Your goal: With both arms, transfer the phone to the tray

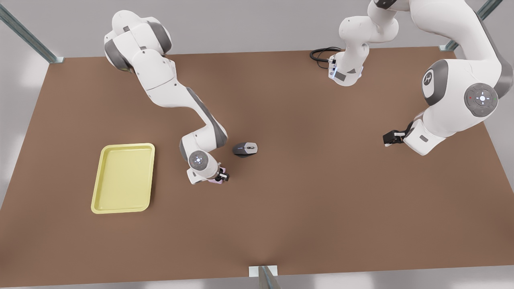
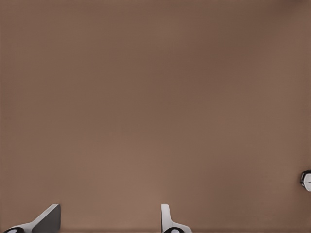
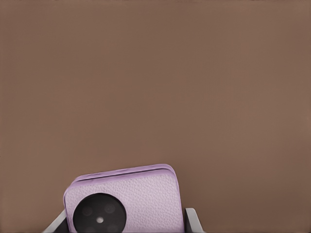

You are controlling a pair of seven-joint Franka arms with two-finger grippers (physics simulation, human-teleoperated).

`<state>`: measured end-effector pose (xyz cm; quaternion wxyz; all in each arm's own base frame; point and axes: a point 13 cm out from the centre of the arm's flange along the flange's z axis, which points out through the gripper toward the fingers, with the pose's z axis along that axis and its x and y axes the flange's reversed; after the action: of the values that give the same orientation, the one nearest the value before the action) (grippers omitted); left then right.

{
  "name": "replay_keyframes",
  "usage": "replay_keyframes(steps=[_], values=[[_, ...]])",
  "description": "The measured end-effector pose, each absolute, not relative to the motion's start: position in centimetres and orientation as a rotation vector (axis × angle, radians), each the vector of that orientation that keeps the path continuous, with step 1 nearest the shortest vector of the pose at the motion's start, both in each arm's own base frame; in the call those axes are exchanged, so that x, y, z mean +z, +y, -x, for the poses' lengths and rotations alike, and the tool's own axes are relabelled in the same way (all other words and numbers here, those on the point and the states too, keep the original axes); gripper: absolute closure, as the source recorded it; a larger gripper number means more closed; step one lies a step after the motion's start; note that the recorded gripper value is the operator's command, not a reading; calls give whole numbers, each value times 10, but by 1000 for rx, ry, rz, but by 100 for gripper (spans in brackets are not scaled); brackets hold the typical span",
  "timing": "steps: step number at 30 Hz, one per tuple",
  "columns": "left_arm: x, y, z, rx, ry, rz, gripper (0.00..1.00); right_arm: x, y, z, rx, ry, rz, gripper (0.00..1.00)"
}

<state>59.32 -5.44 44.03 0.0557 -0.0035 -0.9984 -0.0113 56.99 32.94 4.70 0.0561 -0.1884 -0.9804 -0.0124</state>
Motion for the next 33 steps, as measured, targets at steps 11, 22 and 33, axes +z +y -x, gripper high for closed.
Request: replay_keyframes(steps=[11, 22, 33], values=[[440, -56, -593, -31, -3029, 10, 0, 90, 142, -589, 2, -2896, 761, 22], [440, -57, -593, -28, -3027, 7, 0, 95, -116, -550, 61, -2860, 751, 0], [441, -56, -592, -31, -3027, 7, 0, 407, -11, -660, 6, -3302, 38, 0]])
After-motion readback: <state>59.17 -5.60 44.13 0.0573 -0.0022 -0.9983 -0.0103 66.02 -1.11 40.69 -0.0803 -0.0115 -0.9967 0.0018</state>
